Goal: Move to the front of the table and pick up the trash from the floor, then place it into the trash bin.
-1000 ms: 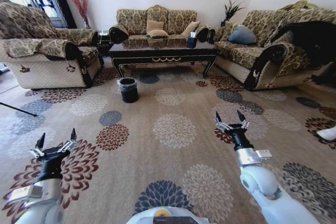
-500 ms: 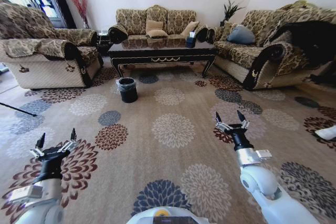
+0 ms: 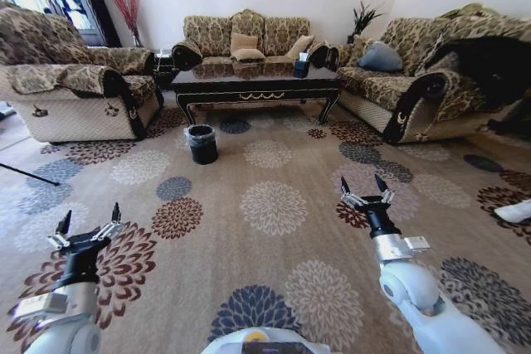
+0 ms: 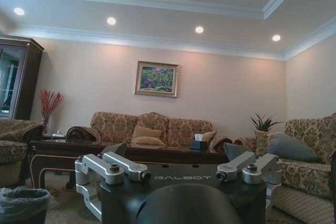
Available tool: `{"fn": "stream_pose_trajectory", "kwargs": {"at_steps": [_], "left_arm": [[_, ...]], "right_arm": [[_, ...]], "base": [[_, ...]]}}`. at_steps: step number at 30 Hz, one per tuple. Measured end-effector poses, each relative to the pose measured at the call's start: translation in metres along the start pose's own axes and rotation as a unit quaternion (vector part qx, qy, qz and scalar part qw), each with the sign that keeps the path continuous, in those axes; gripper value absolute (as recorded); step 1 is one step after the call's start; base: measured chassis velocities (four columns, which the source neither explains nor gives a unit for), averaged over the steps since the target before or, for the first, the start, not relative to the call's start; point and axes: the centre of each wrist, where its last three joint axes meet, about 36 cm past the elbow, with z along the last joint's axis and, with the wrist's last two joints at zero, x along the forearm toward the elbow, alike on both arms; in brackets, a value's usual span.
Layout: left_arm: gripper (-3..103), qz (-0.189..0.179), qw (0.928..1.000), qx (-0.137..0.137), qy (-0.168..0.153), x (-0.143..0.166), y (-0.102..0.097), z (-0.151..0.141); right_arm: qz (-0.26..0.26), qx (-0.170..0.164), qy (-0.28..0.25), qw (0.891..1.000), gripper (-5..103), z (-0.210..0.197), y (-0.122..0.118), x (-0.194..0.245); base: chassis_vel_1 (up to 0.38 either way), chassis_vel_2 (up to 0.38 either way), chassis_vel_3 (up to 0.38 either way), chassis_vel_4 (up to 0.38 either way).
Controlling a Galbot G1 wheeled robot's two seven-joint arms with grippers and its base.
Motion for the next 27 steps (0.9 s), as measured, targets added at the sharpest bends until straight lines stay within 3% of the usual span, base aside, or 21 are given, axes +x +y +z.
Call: {"fn": "stream_pose_trajectory", "kwargs": {"at_steps": [27], "left_arm": [[100, 0.000, 1.0000, 0.000, 0.000, 0.0000, 0.0000, 0.0000]], "right_arm": [[0.000, 0.000, 0.000, 1.000, 100, 0.0000, 0.0000, 0.0000]], "base": [[0.000, 0.000, 0.000, 0.000]]}}
